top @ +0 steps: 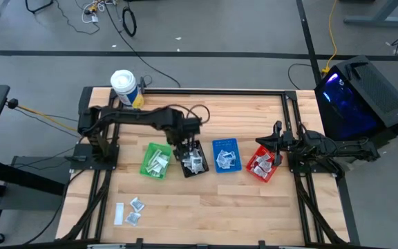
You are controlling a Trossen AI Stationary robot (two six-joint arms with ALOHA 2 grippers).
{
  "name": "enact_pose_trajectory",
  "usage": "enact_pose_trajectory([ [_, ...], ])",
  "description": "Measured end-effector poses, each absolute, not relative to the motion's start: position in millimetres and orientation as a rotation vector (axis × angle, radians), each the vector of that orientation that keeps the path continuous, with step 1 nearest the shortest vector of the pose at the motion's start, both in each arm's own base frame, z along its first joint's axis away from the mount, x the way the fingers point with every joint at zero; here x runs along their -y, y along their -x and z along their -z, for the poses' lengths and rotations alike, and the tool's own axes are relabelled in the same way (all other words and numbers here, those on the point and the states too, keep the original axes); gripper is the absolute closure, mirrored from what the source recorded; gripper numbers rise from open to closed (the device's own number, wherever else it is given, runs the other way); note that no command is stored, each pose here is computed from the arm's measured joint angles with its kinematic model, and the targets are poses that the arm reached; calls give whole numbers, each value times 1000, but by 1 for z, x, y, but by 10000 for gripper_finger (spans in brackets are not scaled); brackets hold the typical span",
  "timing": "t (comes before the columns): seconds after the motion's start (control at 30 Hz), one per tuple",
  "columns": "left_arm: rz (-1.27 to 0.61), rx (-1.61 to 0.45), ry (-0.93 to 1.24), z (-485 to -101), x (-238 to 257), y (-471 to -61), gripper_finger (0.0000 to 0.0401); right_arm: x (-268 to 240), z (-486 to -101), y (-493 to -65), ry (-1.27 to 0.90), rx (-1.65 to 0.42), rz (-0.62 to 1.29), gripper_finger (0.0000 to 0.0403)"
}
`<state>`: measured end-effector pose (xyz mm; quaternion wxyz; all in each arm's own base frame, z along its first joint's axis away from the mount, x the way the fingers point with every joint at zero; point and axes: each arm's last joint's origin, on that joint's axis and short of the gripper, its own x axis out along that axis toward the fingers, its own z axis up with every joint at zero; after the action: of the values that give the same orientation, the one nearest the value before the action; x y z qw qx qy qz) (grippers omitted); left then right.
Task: Pick & Place First Aid Supplies
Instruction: Put the towelette pack into the black basket
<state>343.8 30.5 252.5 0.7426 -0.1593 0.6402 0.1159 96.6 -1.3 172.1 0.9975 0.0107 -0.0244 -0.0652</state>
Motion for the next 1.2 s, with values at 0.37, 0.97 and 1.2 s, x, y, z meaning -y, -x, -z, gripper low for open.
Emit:
enact_pose_trajectory([
  [0.37,-369,-1543,258,-250,-94,-318,187,1,-172,-97,-21,49,130,380],
  [0.97,-510,-1727,101,-223,-137,-291,395,1,-172,-97,-21,49,130,380],
  [1.2,-588,-1901,46,-187,-141,-262,395,1,-172,-97,-21,49,130,380],
])
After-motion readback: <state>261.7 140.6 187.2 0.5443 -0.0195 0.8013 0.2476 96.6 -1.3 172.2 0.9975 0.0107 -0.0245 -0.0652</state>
